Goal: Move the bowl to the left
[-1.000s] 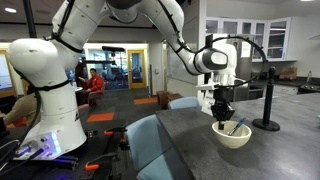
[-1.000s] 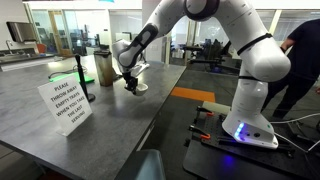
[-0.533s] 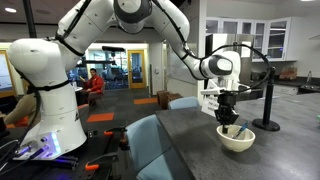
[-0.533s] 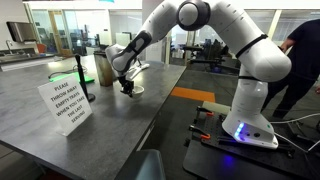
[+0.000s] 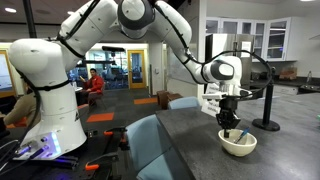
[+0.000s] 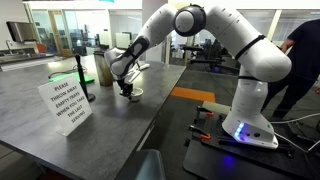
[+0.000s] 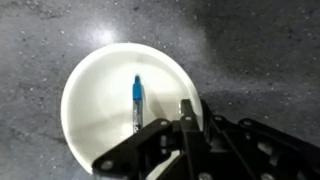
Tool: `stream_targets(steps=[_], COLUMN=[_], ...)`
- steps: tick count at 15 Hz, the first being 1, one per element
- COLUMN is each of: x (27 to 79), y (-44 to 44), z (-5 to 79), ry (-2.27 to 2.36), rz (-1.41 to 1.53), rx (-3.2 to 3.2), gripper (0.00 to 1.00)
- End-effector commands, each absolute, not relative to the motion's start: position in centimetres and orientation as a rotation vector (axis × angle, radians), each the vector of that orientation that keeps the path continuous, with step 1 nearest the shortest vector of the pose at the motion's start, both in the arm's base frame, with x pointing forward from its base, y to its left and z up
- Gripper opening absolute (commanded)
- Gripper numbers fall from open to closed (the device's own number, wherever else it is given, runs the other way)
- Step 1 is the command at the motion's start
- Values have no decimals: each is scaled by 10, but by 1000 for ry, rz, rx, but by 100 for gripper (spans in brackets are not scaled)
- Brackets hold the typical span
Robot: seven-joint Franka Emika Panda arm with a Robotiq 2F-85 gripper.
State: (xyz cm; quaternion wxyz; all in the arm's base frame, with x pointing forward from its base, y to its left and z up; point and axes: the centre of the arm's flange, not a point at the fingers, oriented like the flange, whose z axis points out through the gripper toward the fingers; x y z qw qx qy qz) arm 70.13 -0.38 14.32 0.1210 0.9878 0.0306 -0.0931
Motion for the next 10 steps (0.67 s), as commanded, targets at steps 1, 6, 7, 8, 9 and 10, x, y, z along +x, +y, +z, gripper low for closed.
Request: stream_targets(steps=[1,6,7,8,9,10], x=[708,701,697,693,688,681], y=[-4,-2,-2,-2,-2,-2], z=[146,160,167,175,185,197], ry=[73,87,82,86,69,43], rz=[-288,-281,-282,-286,-294,-310], rx=[2856,2880,2883,2901,2919,2933], gripper=[37,74,81,89,95,100])
